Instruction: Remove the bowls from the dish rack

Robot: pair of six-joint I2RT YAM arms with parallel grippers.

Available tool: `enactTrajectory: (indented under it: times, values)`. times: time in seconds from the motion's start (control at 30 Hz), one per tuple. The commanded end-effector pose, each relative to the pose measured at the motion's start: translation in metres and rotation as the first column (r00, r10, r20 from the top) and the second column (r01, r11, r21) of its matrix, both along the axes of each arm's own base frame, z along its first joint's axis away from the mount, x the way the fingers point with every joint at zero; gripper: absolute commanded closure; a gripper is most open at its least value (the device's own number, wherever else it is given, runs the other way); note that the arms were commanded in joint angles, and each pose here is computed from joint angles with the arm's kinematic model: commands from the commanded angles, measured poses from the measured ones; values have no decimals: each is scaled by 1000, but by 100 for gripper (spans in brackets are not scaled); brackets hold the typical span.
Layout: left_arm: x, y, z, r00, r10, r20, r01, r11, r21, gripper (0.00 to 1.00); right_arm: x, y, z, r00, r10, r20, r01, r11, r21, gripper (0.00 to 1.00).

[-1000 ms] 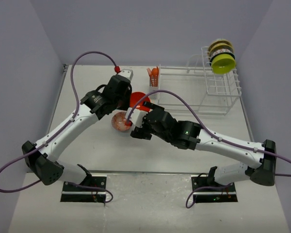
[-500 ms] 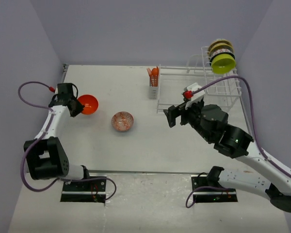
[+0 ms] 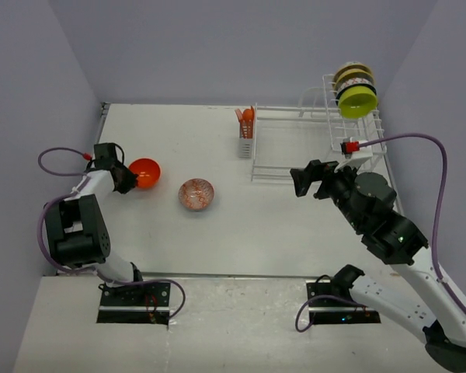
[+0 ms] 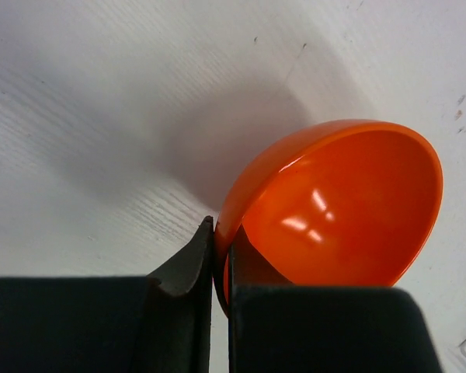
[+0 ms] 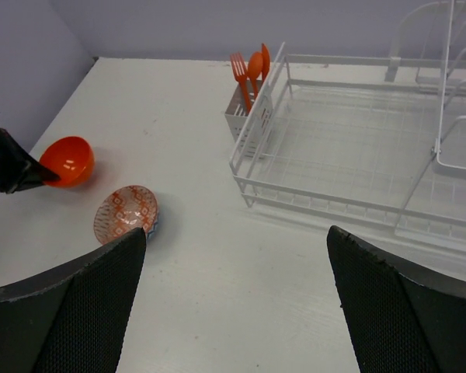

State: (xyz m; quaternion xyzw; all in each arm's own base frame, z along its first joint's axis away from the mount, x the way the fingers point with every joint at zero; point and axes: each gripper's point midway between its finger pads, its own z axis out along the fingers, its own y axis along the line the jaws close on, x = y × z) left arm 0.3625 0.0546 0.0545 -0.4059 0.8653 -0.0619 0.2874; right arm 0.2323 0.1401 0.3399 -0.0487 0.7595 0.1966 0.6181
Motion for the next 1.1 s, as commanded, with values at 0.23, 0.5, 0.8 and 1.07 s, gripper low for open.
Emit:
enactTrajectory:
  times: [0.23,0.5,0.8,1.07]
  values:
    - [4,-8,-7,998,-10,69,15,998,-68,68,6,-13,26,998,-58,-1,57,991,117,1]
    - [-14,1,73,982,-13,187,6,999,39,0,35,-30,44,990,-126,-71,140,955,260,1]
    - [-83,-31,213,803,-364,471,207,912,353,0,80,-104,60,946,-282,-160,311,649,695,1]
    - [-120,-75,225,671,-510,538,285,848,447,0,134,-137,51,964,-261,-42,157,436,886,15]
